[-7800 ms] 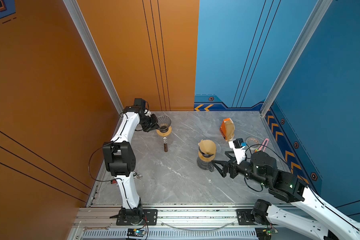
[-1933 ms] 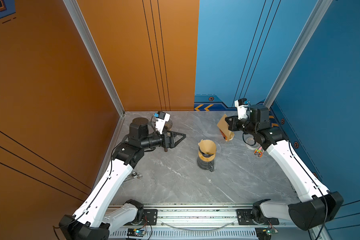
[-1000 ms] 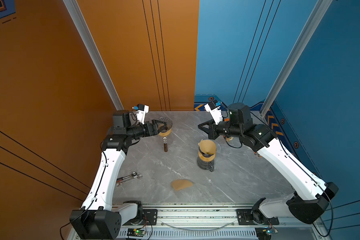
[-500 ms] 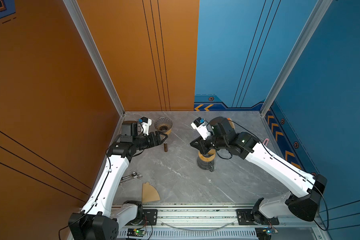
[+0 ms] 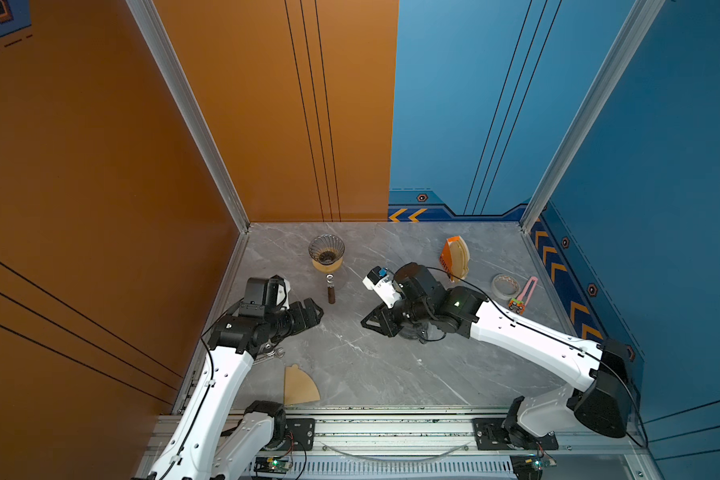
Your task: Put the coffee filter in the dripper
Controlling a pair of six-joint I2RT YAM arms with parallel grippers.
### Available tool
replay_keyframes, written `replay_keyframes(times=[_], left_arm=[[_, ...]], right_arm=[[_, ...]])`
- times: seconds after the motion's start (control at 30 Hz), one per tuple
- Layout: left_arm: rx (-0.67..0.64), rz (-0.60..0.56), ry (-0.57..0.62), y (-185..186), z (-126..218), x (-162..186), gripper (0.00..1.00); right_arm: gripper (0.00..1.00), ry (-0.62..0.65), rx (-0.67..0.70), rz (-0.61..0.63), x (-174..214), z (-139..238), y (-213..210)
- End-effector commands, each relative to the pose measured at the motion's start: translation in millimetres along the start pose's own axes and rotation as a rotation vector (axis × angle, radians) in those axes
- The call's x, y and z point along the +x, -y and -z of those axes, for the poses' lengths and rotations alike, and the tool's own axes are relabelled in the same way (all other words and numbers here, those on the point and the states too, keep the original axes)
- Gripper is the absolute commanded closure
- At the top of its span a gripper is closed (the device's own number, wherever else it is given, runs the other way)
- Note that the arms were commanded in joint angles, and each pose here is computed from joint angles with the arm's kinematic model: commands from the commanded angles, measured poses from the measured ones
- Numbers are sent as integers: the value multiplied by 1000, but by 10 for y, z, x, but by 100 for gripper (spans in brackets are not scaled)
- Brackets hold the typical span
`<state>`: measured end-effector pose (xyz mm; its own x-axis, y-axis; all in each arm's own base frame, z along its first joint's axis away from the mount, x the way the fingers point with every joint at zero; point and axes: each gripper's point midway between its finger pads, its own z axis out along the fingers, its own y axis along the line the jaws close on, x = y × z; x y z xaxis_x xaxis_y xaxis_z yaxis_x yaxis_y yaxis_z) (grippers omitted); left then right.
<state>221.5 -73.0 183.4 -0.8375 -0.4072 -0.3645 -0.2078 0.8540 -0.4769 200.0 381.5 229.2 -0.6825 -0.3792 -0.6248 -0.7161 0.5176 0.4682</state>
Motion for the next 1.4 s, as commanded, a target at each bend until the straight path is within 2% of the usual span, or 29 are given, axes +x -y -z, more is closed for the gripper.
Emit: replay_keyframes(times=[0.0,0.2,0.33,0.5,0.8,1.37], left_arm=[[-163,82,-50,-381,11,282,2],[-267,225,-92,-708,-91,633,2],[-383,366,-64,-978,-133,764,2],[-451,432,-45,-1127,-181,823,2],[-437,475,-65,-1169,-360,905,2],[-361,574,-121,-1160,-624,1028,2]], right_arm=[[69,-15,-46,-88,118,-287,-117],[67,-69,-62,-153,386,-703,-189],[64,-97,-89,-189,520,-924,-248],[61,-138,-142,-236,675,-1211,-358],[59,-189,-169,-306,869,-1622,-401],[60,-202,-256,-442,986,-2007,-409]])
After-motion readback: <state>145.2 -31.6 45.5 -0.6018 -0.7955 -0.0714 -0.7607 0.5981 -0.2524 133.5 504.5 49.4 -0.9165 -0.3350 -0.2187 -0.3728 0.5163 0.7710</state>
